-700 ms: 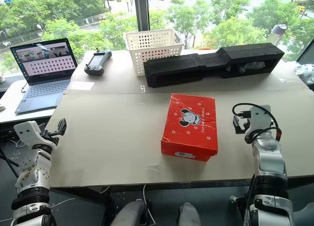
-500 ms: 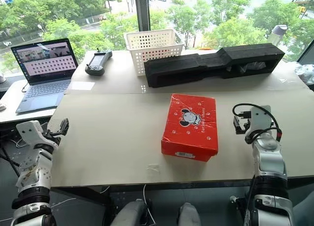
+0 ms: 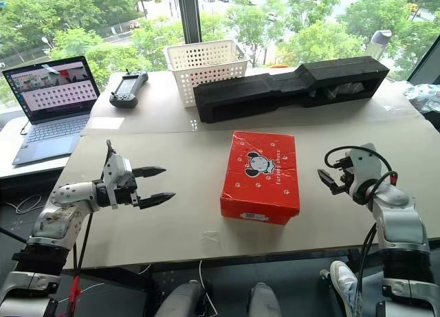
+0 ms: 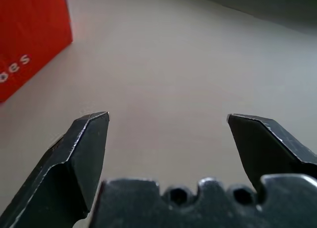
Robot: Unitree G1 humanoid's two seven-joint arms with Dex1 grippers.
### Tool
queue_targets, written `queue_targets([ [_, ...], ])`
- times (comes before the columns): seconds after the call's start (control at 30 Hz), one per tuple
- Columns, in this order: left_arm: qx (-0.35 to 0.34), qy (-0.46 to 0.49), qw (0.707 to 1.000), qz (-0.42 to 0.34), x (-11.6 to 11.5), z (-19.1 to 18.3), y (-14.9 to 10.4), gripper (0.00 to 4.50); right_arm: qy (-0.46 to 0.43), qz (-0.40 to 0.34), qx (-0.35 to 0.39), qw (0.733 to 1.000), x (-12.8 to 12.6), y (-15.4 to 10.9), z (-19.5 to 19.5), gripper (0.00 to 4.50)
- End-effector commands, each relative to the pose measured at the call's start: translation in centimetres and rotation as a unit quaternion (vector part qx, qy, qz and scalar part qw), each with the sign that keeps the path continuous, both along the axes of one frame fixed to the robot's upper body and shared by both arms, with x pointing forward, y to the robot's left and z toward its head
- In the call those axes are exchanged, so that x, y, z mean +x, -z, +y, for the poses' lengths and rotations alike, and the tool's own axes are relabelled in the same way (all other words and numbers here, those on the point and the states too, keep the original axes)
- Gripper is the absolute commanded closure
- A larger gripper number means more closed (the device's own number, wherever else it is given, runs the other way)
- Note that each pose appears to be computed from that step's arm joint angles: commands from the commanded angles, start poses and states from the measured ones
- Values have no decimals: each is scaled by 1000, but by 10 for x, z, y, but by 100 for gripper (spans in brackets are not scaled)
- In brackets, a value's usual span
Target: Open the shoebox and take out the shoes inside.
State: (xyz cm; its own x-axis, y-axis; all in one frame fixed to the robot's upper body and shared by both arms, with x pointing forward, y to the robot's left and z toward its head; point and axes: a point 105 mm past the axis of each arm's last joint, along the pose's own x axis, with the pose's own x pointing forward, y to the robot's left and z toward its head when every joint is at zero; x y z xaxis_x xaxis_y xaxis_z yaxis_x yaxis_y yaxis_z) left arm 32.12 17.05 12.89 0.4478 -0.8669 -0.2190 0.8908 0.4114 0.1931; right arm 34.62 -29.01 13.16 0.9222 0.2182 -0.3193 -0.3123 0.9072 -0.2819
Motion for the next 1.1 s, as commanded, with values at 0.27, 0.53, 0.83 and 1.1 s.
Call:
queue_targets([
  [0.27, 17, 47, 999, -7, 9, -25, 8, 309, -64, 36, -41, 996, -4, 2, 19, 274],
  [0.53, 40, 104, 994, -17, 27, -91, 33, 449, -155, 48, -74, 984, 10, 2, 66, 410],
  [0.83, 51, 144, 987, -50, 39, -128, 24, 449, -193, 11, -81, 978, 36, -17, 104, 410],
  [1.1, 64, 131, 988, -53, 39, -105, 23, 449, -212, -13, -69, 975, 63, -23, 129, 410],
])
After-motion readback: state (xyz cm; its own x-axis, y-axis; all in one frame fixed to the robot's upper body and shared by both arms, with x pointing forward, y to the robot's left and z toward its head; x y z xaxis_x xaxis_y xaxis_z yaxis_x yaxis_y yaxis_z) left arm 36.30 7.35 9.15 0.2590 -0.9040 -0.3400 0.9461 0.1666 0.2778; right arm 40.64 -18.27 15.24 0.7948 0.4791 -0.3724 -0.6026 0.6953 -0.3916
